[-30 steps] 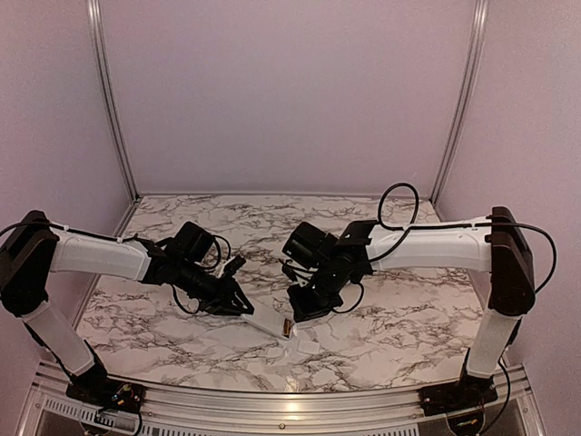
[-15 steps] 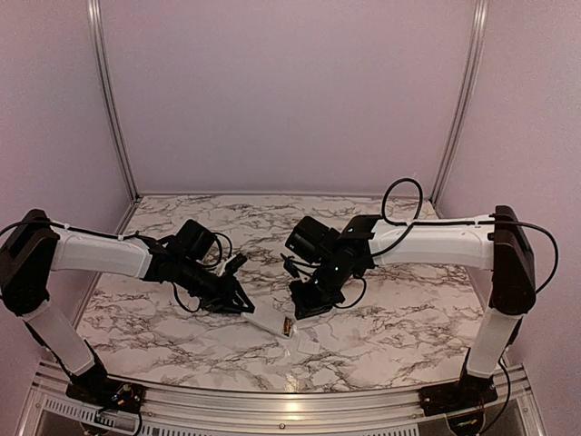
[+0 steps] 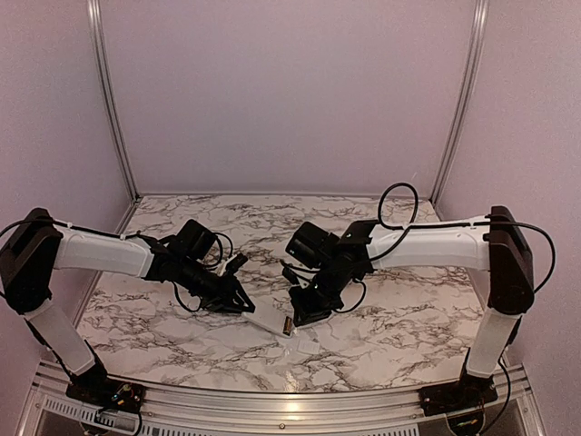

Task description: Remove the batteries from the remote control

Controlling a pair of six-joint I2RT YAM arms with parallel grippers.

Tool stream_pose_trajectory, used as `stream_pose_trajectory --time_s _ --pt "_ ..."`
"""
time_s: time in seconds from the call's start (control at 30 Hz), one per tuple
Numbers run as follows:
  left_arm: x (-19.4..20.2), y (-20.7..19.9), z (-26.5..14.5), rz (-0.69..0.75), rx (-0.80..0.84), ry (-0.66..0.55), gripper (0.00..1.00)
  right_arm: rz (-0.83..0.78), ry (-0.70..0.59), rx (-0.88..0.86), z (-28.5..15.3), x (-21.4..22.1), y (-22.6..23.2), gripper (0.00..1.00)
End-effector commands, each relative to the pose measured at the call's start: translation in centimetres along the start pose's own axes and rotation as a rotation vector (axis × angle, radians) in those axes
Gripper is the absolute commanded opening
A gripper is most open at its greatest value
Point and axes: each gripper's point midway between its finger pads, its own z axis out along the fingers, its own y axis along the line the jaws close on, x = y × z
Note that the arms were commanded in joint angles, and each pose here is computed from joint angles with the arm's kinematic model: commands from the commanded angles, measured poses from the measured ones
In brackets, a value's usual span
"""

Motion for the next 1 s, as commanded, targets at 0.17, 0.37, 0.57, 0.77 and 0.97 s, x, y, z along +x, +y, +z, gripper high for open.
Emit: stream_pose_trajectory --time_s 0.17,0.37,0.57,0.77,0.97 --pt "0.9 3.8 0.9 -0.036 -0.128 0.031 0.00 0.043 -0.054 -0.053 0.1 -1.1 -0.6 0.00" --pt "1.2 4.3 1.3 -0.042 -0.132 0.052 0.00 0.069 -0.094 -0.121 -0.4 -1.5 -0.8 0.00" --pt "1.6 4.7 1.6 -0.056 -0.131 0.072 0.00 0.089 -0.134 -0.211 -0.9 -1.4 -0.8 0.00" --pt "1.9 5.6 1.6 -0.078 -0.143 0.077 0.00 0.119 -0.173 -0.238 -1.8 -1.3 -1.5 0.00" --pt "1.9 6.1 1.7 -0.088 -0.151 0.078 0.00 0.114 -0.192 -0.263 -2.5 -1.5 -1.0 0.00"
